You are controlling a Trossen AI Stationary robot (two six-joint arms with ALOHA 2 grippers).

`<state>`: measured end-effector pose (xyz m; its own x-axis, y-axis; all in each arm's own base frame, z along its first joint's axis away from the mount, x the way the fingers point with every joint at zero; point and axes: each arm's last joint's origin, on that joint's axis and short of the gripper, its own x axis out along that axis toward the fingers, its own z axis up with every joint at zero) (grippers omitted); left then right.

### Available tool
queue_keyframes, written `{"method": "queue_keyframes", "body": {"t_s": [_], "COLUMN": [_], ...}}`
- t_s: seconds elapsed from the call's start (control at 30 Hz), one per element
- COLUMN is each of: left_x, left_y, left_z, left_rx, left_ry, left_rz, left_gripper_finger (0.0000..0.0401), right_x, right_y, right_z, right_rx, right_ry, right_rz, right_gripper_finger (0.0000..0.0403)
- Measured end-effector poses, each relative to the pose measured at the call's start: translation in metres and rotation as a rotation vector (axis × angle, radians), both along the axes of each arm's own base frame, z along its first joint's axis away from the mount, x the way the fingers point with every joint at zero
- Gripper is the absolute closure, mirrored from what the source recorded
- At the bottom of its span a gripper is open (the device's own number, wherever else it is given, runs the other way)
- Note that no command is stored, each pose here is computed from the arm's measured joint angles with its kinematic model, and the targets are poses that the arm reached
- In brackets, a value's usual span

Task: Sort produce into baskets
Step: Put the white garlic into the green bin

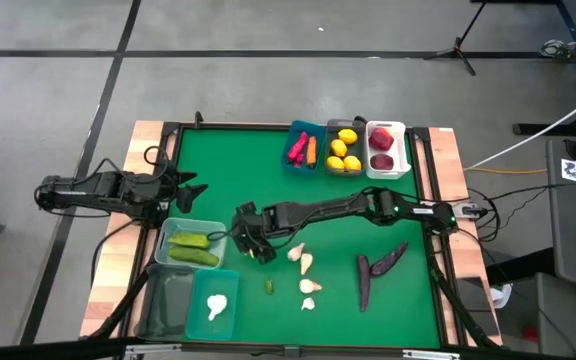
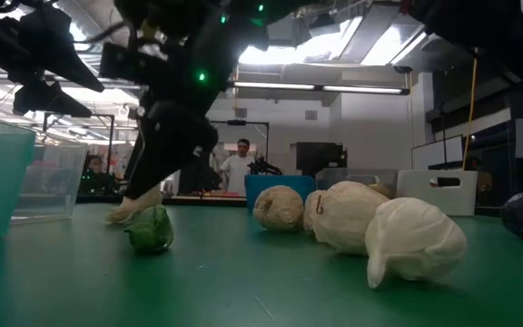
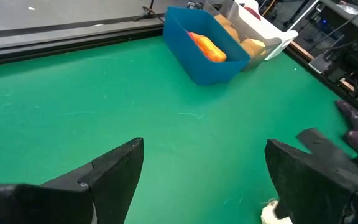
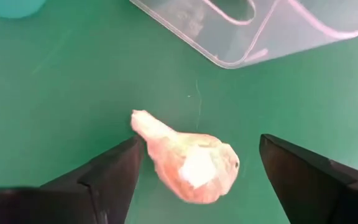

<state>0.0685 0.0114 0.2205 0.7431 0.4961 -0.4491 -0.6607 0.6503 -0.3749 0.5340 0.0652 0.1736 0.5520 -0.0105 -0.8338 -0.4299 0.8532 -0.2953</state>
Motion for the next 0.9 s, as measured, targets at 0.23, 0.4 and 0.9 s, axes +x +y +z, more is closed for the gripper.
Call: {"method": "queue_keyframes", "body": {"t_s": [0.23,0.4,0.9], "left_x": [0.0,0.0,0.0], "left_y": [0.0,0.0,0.0], "left_z": [0.0,0.0,0.0], "left_rx": [0.0,0.0,0.0], "left_ry": [0.0,0.0,0.0], "left_rz": [0.0,0.0,0.0], "left_gripper_finger": [0.0072,0.0072,0.0072], "right_x": [0.007,0.006,0.001], "right_y": [-0.01,-0.013,-0.013], "right_z": [-0.011,-0.018,-0.026], "right_rx": [0.031,0.072,0.147], "right_ry": [-0.016,0.012,0.1], "right_rz": [0.004,-0.012,-0.139], "right_gripper_finger": [0.0084,0.0084,0.0084]}}
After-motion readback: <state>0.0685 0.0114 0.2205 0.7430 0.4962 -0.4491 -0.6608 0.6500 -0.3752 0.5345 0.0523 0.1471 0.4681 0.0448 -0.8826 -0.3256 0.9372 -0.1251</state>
